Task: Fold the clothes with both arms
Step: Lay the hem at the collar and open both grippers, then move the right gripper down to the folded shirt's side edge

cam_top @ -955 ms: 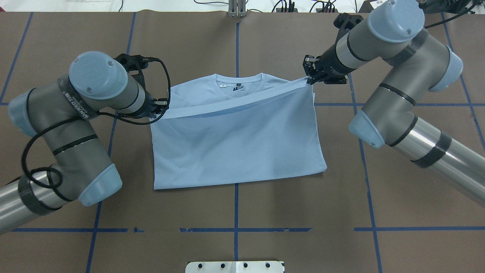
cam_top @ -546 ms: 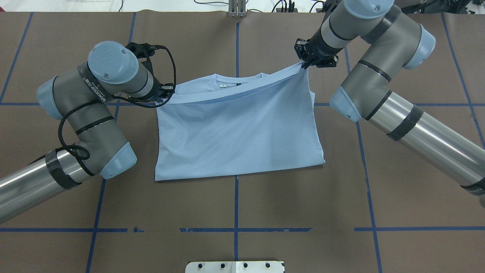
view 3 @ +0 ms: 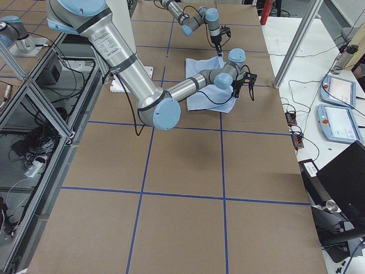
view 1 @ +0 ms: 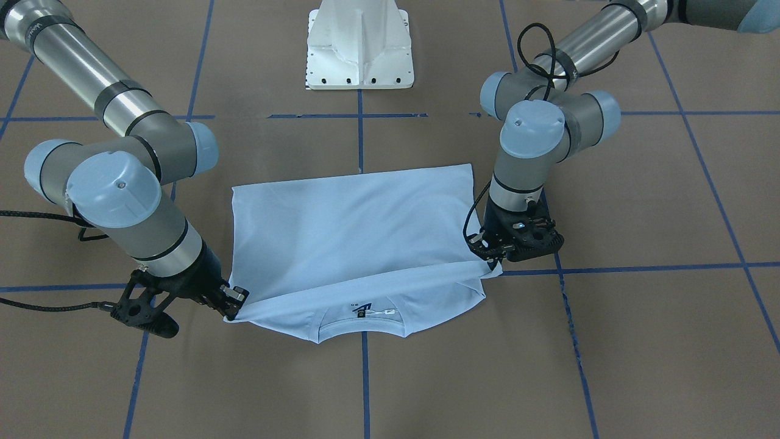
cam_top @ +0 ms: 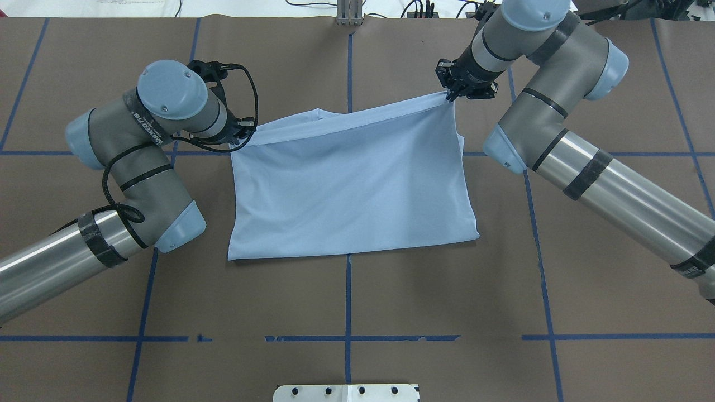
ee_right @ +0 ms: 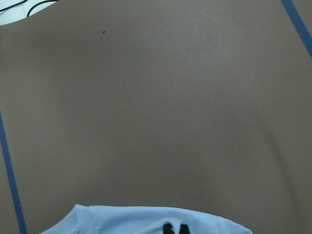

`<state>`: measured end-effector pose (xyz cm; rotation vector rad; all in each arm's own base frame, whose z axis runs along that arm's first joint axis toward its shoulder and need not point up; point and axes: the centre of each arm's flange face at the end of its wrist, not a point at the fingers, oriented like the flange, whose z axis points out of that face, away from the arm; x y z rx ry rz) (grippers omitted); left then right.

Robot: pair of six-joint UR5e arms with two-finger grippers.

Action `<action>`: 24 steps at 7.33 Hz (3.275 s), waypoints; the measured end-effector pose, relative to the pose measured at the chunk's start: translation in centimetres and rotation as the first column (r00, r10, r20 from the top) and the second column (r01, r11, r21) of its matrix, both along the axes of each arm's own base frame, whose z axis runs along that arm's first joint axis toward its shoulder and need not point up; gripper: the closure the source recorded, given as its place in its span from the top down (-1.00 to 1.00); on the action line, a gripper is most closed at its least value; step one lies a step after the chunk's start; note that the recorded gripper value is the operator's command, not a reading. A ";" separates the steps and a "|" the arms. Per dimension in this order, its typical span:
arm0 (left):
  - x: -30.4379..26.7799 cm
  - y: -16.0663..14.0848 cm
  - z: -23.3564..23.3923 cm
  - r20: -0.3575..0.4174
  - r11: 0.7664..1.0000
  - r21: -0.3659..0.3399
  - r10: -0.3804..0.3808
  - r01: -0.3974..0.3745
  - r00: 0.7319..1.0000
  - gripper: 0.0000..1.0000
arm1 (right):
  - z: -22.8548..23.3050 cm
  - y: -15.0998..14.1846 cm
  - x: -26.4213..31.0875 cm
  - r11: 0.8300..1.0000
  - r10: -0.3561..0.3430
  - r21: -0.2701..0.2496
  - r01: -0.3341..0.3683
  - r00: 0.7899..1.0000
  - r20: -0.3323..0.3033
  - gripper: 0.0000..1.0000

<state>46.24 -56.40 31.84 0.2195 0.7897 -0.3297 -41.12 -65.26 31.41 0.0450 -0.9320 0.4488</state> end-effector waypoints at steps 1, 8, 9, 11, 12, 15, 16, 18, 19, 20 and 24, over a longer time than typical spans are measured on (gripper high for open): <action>0.1 -0.2 -0.4 -0.003 1.000 0.003 -0.002 0.002 1.000 -1.00 | 0.5 -0.1 0.2 1.000 0.001 -0.003 -0.001 1.000 -0.004 -1.00; 1.4 -1.7 -1.3 0.014 1.000 0.009 -0.024 0.024 1.000 -0.30 | 1.7 0.3 0.0 1.000 -0.017 0.018 0.017 1.000 -0.004 -0.93; 1.5 -1.7 -1.5 0.012 1.000 0.008 -0.026 0.026 1.000 0.32 | 2.1 0.6 -0.1 1.000 -0.021 0.022 0.021 1.000 0.001 0.65; 1.5 -1.8 -1.6 0.009 1.000 0.007 -0.029 0.029 1.000 1.00 | 3.0 1.1 -0.4 0.999 -0.027 0.023 0.027 1.000 0.001 1.00; 1.6 -1.8 -1.9 0.008 1.000 0.006 -0.031 0.030 1.000 1.00 | 3.9 1.4 -0.3 0.999 -0.034 0.029 0.034 0.999 0.002 1.00; 1.7 -1.9 -3.3 -0.006 0.999 0.006 -0.032 0.032 0.999 1.00 | 5.4 4.0 1.4 0.994 -0.056 0.092 0.051 0.997 0.048 1.00; 1.7 -1.8 -3.8 -0.015 0.999 0.003 -0.038 0.038 0.999 1.00 | 5.8 6.9 1.7 0.992 -0.076 0.106 0.070 0.995 0.061 0.99; 1.3 -1.5 -5.0 -0.031 0.999 0.003 -0.046 0.046 0.998 1.00 | 6.4 13.9 0.7 0.985 -0.131 0.119 0.122 0.989 0.074 0.98; 1.1 -1.3 -5.4 -0.038 0.999 0.003 -0.048 0.049 0.998 1.00 | 6.6 17.2 -0.3 0.982 -0.156 0.122 0.147 0.985 0.068 0.93; 1.0 -1.2 -5.6 -0.042 0.999 0.002 -0.050 0.051 0.998 1.00 | 6.7 19.9 -1.4 0.978 -0.175 0.123 0.167 0.983 0.051 0.83; 1.1 -0.9 -5.7 -0.047 0.999 -0.001 -0.053 0.053 0.997 1.00 | 7.1 23.7 -3.6 0.972 -0.218 0.089 0.218 0.976 -0.007 0.41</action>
